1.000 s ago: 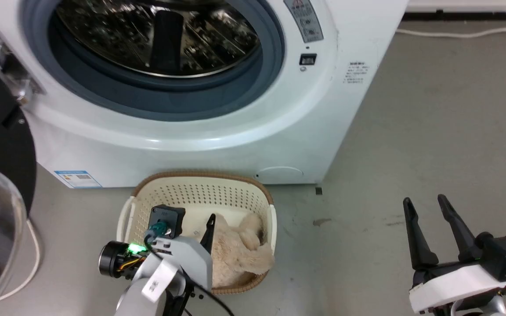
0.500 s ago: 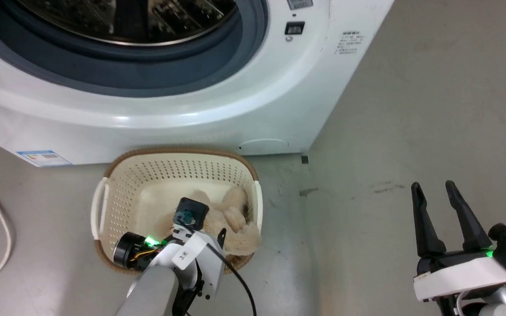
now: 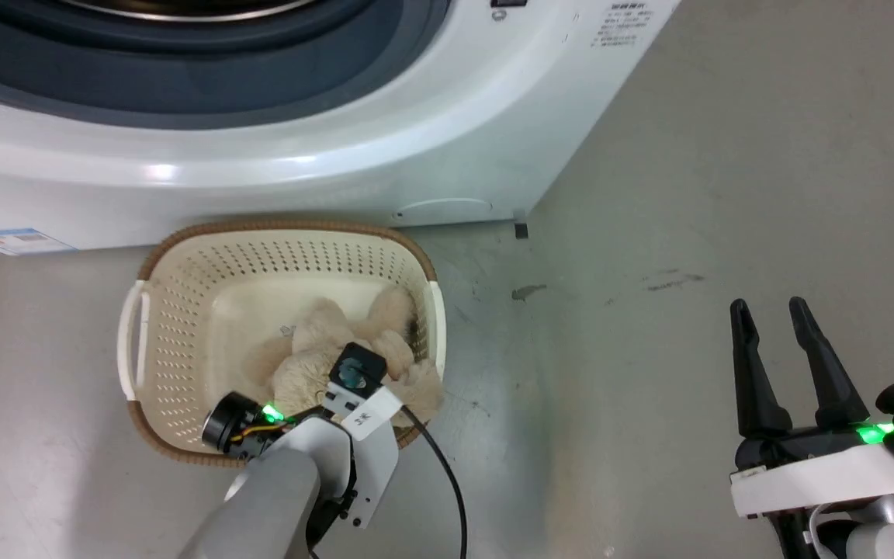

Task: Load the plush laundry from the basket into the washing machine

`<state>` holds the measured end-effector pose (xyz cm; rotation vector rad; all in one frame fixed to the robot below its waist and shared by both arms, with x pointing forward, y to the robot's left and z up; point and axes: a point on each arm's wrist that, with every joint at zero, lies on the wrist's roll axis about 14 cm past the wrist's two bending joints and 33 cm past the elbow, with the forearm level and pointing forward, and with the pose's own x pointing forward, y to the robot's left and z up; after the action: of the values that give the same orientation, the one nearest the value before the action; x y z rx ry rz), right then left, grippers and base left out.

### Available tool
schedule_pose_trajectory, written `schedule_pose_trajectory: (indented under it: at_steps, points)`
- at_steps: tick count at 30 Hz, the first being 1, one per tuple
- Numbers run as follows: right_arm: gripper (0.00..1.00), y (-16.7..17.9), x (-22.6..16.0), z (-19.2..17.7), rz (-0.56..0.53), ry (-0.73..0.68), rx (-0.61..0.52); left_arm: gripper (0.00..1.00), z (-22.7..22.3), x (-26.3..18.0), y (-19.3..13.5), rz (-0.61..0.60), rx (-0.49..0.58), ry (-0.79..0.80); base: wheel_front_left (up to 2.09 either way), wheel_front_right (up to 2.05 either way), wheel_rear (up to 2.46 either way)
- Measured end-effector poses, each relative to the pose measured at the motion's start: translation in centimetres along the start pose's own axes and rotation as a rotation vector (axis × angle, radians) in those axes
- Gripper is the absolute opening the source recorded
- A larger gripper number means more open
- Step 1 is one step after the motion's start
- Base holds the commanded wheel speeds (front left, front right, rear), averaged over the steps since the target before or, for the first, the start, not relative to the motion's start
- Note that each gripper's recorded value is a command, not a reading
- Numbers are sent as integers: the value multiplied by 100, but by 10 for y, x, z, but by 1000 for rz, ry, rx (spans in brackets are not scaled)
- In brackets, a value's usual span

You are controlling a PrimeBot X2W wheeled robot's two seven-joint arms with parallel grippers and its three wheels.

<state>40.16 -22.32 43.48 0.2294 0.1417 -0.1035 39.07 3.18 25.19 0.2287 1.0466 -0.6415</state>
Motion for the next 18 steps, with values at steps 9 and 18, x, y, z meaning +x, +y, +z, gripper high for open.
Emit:
schedule_pose_trajectory:
  at_steps: [9, 18]
  points:
    - [100, -7, 7, -11, -23, 13, 29, 100, -3, 24, 6, 3, 152, 79, 0, 0, 0]
    - [100, -14, 11, -20, -49, 23, 59, 100, -4, 45, 5, -17, 221, 116, 0, 0, 0]
